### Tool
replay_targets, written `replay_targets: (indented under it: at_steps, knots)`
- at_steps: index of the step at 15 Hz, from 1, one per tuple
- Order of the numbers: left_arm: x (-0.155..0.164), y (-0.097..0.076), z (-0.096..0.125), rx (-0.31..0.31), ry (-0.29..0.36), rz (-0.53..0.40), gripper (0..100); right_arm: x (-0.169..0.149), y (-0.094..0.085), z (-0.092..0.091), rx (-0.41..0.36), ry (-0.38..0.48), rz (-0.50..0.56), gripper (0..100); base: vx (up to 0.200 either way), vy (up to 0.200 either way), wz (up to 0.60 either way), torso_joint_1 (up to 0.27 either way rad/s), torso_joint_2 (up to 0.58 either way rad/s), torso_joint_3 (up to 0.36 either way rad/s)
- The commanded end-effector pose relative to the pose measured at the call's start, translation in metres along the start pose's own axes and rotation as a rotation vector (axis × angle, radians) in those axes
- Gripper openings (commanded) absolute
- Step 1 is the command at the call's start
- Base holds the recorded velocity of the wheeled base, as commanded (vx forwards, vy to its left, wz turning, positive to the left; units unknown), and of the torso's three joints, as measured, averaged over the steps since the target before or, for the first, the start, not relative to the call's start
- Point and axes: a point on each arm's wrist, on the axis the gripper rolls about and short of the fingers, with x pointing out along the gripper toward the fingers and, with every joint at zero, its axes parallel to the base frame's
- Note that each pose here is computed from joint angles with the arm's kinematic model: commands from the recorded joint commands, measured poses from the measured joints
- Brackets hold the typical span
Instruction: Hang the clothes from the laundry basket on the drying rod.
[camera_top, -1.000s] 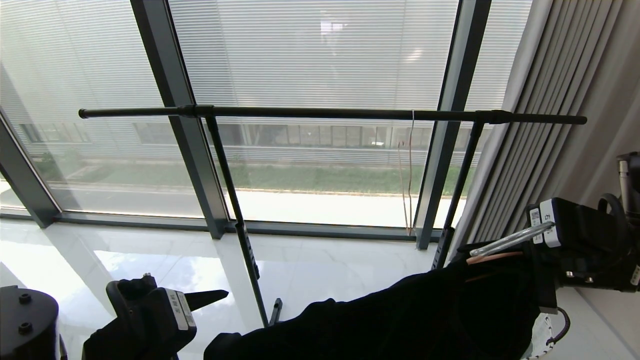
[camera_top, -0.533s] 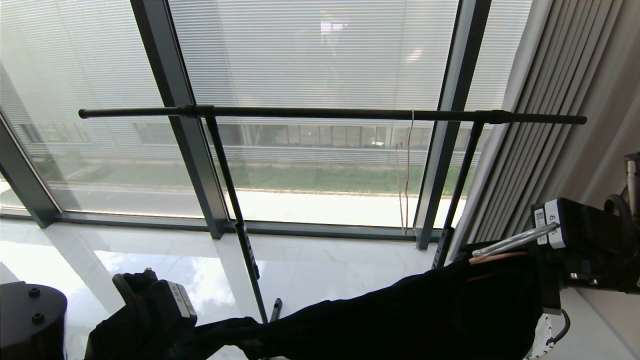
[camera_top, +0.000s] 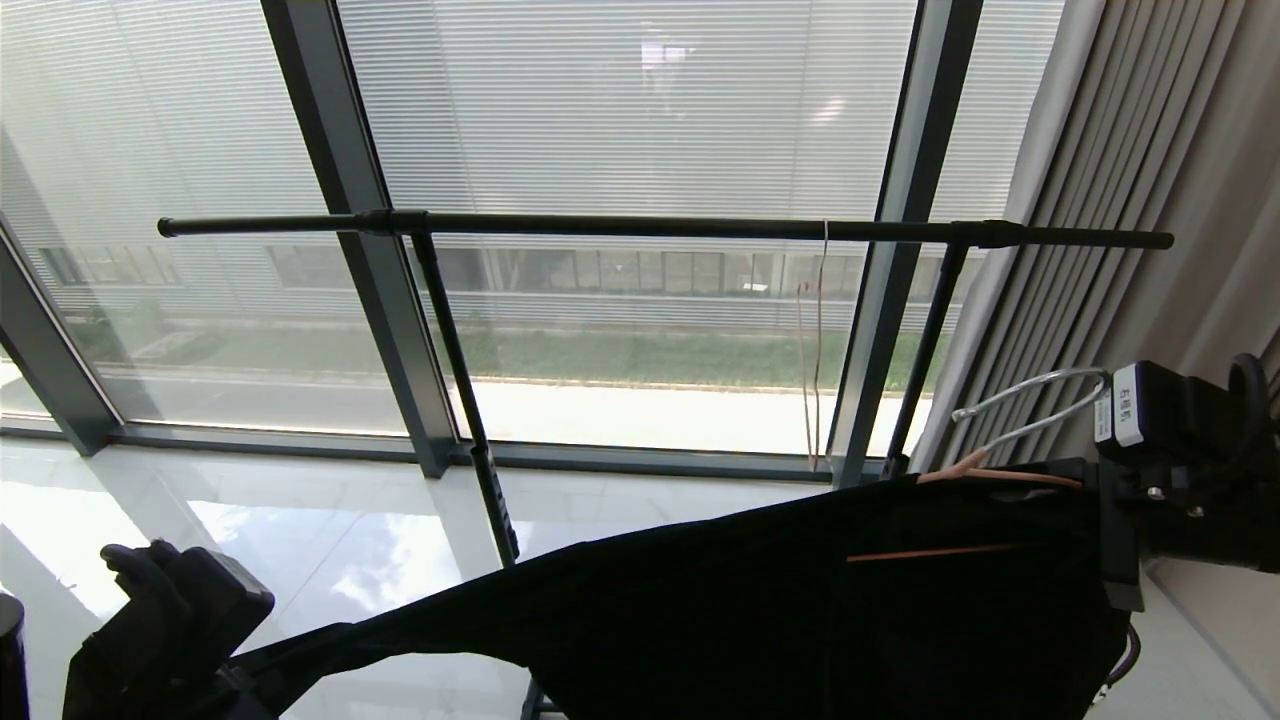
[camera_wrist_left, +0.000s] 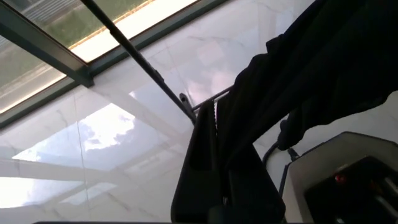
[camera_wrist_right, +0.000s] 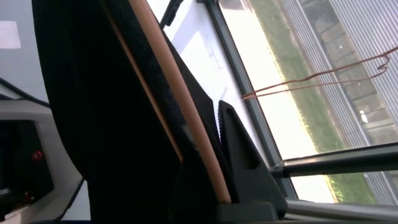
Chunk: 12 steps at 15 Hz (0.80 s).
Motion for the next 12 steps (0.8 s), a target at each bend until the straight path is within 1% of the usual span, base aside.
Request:
replay_targets:
  at_steps: [1,2,4,6,7,12]
  knots:
    - [-0.004,0.001,0.000,-0.002,-0.014,0.014,0,-0.003,0.000,0.001,-0.003,-0.005,-0.010,0,0.000,0.000,0.00,0.000,0.00,0.000]
    - [-0.004,0.001,0.002,-0.001,-0.022,0.016,0,-0.003,0.001,0.002,-0.003,-0.006,-0.009,0,0.000,0.000,0.00,0.000,0.00,0.000]
    - [-0.004,0.005,0.014,0.004,-0.063,0.028,0,-0.004,0.002,0.004,-0.009,-0.012,-0.008,0,0.000,0.000,0.00,0.000,0.00,0.000]
    - [-0.005,0.008,0.020,0.004,-0.083,0.037,0,-0.003,0.002,0.004,-0.010,-0.013,-0.003,0,0.000,0.000,0.00,0.000,0.00,0.000]
    - [-0.005,0.008,0.020,0.004,-0.086,0.038,100,-0.004,0.002,0.004,-0.011,-0.009,-0.010,0,0.000,0.000,0.00,0.000,0.00,0.000]
    - [-0.006,0.008,0.022,0.001,-0.095,0.035,100,-0.007,0.004,0.005,0.000,0.000,-0.028,0,0.000,0.000,0.00,0.000,0.00,0.000]
